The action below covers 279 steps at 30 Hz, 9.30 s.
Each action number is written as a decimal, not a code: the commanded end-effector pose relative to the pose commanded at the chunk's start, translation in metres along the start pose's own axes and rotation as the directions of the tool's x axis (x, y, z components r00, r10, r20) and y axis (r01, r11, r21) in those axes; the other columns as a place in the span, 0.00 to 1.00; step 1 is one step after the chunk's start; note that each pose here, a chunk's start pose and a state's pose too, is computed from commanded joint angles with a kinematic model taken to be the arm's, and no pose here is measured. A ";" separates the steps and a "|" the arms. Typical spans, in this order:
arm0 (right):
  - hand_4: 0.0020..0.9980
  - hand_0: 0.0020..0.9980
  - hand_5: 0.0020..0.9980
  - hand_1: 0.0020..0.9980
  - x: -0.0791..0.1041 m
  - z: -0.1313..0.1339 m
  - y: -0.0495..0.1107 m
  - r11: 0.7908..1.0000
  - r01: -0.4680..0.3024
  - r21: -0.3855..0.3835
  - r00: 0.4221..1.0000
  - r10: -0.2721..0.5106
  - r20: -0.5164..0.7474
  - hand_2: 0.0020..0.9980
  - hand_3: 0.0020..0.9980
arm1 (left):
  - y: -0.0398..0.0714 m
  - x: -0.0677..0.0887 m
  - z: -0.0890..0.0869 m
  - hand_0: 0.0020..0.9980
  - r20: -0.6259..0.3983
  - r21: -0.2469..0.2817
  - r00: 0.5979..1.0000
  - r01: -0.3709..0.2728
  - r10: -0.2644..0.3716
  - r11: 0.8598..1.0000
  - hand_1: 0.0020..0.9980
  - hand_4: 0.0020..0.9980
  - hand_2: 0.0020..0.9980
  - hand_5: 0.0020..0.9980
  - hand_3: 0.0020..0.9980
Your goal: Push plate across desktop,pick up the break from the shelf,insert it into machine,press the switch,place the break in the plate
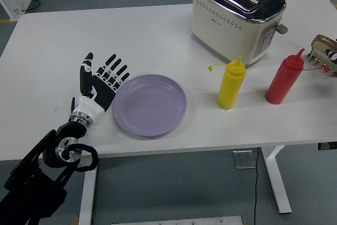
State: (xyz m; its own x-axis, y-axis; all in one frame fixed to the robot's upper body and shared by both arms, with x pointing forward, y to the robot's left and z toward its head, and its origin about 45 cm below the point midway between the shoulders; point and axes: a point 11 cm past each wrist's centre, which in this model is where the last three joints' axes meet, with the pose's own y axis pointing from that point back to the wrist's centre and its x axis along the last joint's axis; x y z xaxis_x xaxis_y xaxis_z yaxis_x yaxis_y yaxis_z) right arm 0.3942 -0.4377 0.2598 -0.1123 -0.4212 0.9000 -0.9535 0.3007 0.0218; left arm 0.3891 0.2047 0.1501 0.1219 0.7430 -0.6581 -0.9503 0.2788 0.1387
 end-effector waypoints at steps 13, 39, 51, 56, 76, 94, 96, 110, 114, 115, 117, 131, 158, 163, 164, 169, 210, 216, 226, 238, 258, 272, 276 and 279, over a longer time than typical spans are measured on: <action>0.59 0.62 0.01 0.64 -0.002 -0.007 -0.010 0.999 -0.052 -0.014 0.996 0.051 -0.072 0.65 0.72 | 0.001 -0.001 -0.004 0.89 0.001 0.009 1.000 0.003 -0.003 1.000 0.85 0.74 0.90 1.00 0.79; 0.36 0.42 0.00 0.47 0.010 -0.022 -0.011 0.991 -0.124 0.041 0.992 0.125 -0.033 0.51 0.53 | 0.001 -0.010 0.005 0.89 0.008 -0.019 1.000 0.028 -0.028 0.999 0.85 0.74 0.90 1.00 0.79; 0.31 0.43 0.00 0.47 0.050 -0.054 -0.007 0.963 -0.231 0.137 0.972 0.234 -0.011 0.51 0.53 | 0.007 -0.005 0.033 0.89 0.005 -0.105 1.000 0.009 -0.009 0.994 0.84 0.74 0.90 1.00 0.79; 0.31 0.43 0.00 0.46 0.070 -0.081 -0.005 0.939 -0.280 0.201 0.959 0.282 0.020 0.51 0.53 | 0.018 0.006 0.052 0.88 -0.055 -0.166 0.998 -0.030 0.021 0.986 0.84 0.74 0.89 1.00 0.79; 0.30 0.42 0.00 0.45 0.104 -0.194 -0.013 0.869 -0.354 0.346 0.931 0.292 0.220 0.49 0.52 | 0.074 0.065 0.128 0.87 -0.210 -0.374 0.973 -0.173 0.099 0.911 0.83 0.73 0.88 1.00 0.78; 0.29 0.42 0.00 0.44 0.098 -0.271 -0.037 0.932 -0.264 0.249 0.925 0.172 0.339 0.49 0.52 | 0.087 0.072 0.134 0.86 -0.200 -0.390 0.973 -0.189 0.117 0.901 0.82 0.72 0.88 1.00 0.78; 0.29 0.42 0.00 0.44 0.094 -0.275 -0.040 0.941 -0.247 0.233 0.928 0.161 0.335 0.49 0.52 | 0.086 0.072 0.133 0.86 -0.198 -0.389 0.973 -0.187 0.116 0.902 0.82 0.72 0.88 1.00 0.78; 0.27 0.42 0.00 0.44 0.074 -0.300 -0.051 0.968 -0.185 0.170 0.947 0.129 0.294 0.49 0.52 | 0.085 0.070 0.134 0.86 -0.192 -0.389 0.975 -0.183 0.114 0.903 0.82 0.72 0.88 1.00 0.78; 0.27 0.42 0.00 0.44 0.069 -0.303 -0.050 0.975 -0.172 0.144 0.948 0.123 0.293 0.49 0.52 | 0.085 0.071 0.134 0.86 -0.191 -0.388 0.975 -0.184 0.116 0.903 0.82 0.72 0.88 1.00 0.78; 0.27 0.42 0.00 0.44 0.068 -0.303 -0.050 0.976 -0.168 0.136 0.948 0.122 0.293 0.49 0.52 | 0.085 0.071 0.134 0.86 -0.191 -0.388 0.975 -0.184 0.117 0.903 0.82 0.72 0.88 1.00 0.78; 0.27 0.42 0.00 0.44 0.066 -0.304 -0.049 0.979 -0.162 0.124 0.948 0.119 0.294 0.49 0.52 | 0.085 0.071 0.134 0.86 -0.191 -0.388 0.975 -0.185 0.117 0.903 0.82 0.72 0.88 1.00 0.78; 0.27 0.41 0.00 0.43 0.054 -0.312 -0.046 0.985 -0.131 0.113 0.954 0.094 0.286 0.49 0.52 | 0.085 0.072 0.133 0.86 -0.191 -0.386 0.974 -0.189 0.122 0.903 0.82 0.72 0.88 1.00 0.78; 0.27 0.40 0.00 0.43 0.034 -0.292 -0.054 0.993 -0.107 0.053 0.962 0.090 0.256 0.49 0.52 | 0.084 0.071 0.132 0.87 -0.191 -0.386 0.974 -0.187 0.120 0.903 0.82 0.72 0.88 1.00 0.78; 0.27 0.40 0.00 0.43 0.030 -0.290 -0.055 0.994 -0.099 0.048 0.966 0.084 0.246 0.49 0.52 | 0.084 0.071 0.132 0.87 -0.191 -0.385 0.974 -0.188 0.121 0.903 0.82 0.72 0.88 1.00 0.78; 0.38 0.39 0.00 0.48 0.029 -0.289 -0.055 0.994 -0.095 0.047 0.967 0.081 0.242 0.54 0.54 | 0.084 0.071 0.132 0.87 -0.191 -0.385 0.974 -0.188 0.121 0.904 0.82 0.72 0.88 1.00 0.78; 0.38 0.39 0.00 0.48 0.022 -0.290 -0.056 0.996 -0.069 0.061 0.976 0.054 0.211 0.54 0.54 | 0.084 0.072 0.131 0.87 -0.192 -0.382 0.974 -0.189 0.122 0.904 0.82 0.72 0.88 1.00 0.78; 0.63 0.48 0.34 0.55 0.080 -0.243 -0.055 0.955 -0.256 0.152 0.939 0.208 0.275 0.83 0.85 | 0.086 0.072 0.135 0.87 -0.186 -0.391 0.975 -0.188 0.123 0.901 0.82 0.72 0.88 1.00 0.78; 0.63 0.41 0.39 0.47 0.089 -0.218 -0.053 0.953 -0.240 0.186 0.952 0.194 0.238 0.83 0.88 | 0.087 0.073 0.135 0.87 -0.186 -0.393 0.975 -0.191 0.126 0.899 0.82 0.72 0.88 1.00 0.78; 0.65 0.43 0.38 0.50 0.089 -0.198 -0.050 0.955 -0.230 0.188 0.951 0.180 0.250 0.85 0.96 | 0.086 0.072 0.133 0.86 -0.185 -0.389 0.975 -0.187 0.122 0.902 0.82 0.72 0.88 1.00 0.78; 0.45 0.40 0.23 0.47 0.083 -0.152 -0.037 0.973 -0.069 0.220 0.996 0.054 0.074 0.78 0.81 | 0.089 0.075 0.133 0.87 -0.186 -0.390 0.974 -0.195 0.131 0.900 0.82 0.72 0.88 1.00 0.78; 0.40 0.30 0.18 0.40 0.061 -0.124 -0.025 0.969 0.098 0.228 0.991 -0.075 -0.106 0.62 0.61 | 0.089 0.075 0.128 0.87 -0.184 -0.378 0.974 -0.197 0.135 0.905 0.82 0.72 0.88 1.00 0.78; 0.40 0.29 0.19 0.40 0.039 -0.122 -0.025 0.960 0.183 0.212 0.976 -0.152 -0.155 0.60 0.59 | 0.089 0.074 0.131 0.86 -0.184 -0.385 0.974 -0.195 0.132 0.902 0.82 0.72 0.88 1.00 0.78; 0.40 0.29 0.19 0.40 0.033 -0.124 -0.023 0.955 0.206 0.213 0.971 -0.172 -0.169 0.59 0.58 | 0.089 0.075 0.132 0.86 -0.184 -0.387 0.974 -0.195 0.132 0.901 0.82 0.72 0.88 1.00 0.78; 0.39 0.29 0.19 0.39 0.030 -0.124 -0.022 0.951 0.220 0.215 0.967 -0.184 -0.177 0.59 0.58 | 0.089 0.074 0.132 0.86 -0.184 -0.388 0.974 -0.195 0.131 0.901 0.82 0.72 0.88 1.00 0.78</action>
State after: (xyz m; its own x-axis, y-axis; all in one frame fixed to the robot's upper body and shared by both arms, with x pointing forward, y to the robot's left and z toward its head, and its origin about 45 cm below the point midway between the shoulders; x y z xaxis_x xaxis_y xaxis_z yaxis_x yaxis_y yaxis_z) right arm 0.4463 -0.3503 0.3403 0.1163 -0.3112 0.9432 -0.9921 0.0089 0.1253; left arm 0.3516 0.3652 0.2113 -0.0587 0.6483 -0.7591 -0.9909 -0.1299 -0.0344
